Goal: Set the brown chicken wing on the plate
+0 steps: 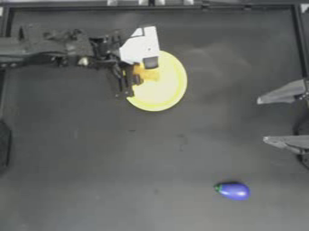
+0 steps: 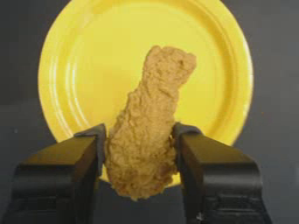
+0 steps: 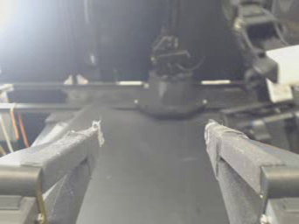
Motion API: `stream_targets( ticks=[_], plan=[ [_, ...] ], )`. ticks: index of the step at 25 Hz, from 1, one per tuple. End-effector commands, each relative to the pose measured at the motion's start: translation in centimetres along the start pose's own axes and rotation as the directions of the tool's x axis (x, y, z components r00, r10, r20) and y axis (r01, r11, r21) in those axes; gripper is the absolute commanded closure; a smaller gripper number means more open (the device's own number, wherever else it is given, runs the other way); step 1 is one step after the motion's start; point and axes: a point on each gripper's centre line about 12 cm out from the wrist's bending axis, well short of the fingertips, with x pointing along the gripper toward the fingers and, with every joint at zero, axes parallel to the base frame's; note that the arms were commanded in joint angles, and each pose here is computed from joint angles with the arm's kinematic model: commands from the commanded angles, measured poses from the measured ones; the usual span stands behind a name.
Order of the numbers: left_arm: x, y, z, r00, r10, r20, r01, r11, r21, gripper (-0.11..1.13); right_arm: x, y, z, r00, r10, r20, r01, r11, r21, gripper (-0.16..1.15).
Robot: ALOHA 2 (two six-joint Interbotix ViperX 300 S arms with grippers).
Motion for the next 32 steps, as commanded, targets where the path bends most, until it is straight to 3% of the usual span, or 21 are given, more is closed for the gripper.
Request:
stream_targets(
  ticks=[1, 10, 24, 27, 32],
  plan=[
    [-0.4, 0.9, 1.8, 0.998, 0.009, 0.056, -0.008, 1.0, -0.003, 0.79, 0.3, 0.0, 0.3, 1.0, -0.001, 0.006, 0.001, 1.0, 0.001, -0.02],
    [3.1, 0.8, 2.1, 0.999, -0.013, 0.033, 0.013, 0.9999, 0.009, 0.8, 0.2, 0.0, 0.2, 1.0, -0.002, 0.006, 0.002, 1.0, 0.001, -0.02],
    [5.1, 1.2, 1.4, 1.0, -0.006, 0.025, 0.006, 1.0, 0.007, 0.76, 0.3, 0.0, 0.3, 1.0, -0.001, 0.012, 0.001, 1.0, 0.001, -0.02],
    [5.4, 1.2, 1.2, 1.0, -0.008, 0.019, 0.008, 0.9999, 0.014, 0.62, 0.2, 0.0, 0.3, 1.0, -0.001, 0.014, 0.001, 1.0, 0.001, -0.02],
    [5.4, 1.3, 1.3, 1.0, -0.004, 0.026, 0.004, 0.9999, 0.011, 0.12, 0.3, 0.0, 0.3, 1.0, -0.001, 0.012, 0.001, 1.0, 0.001, -0.02]
  ],
)
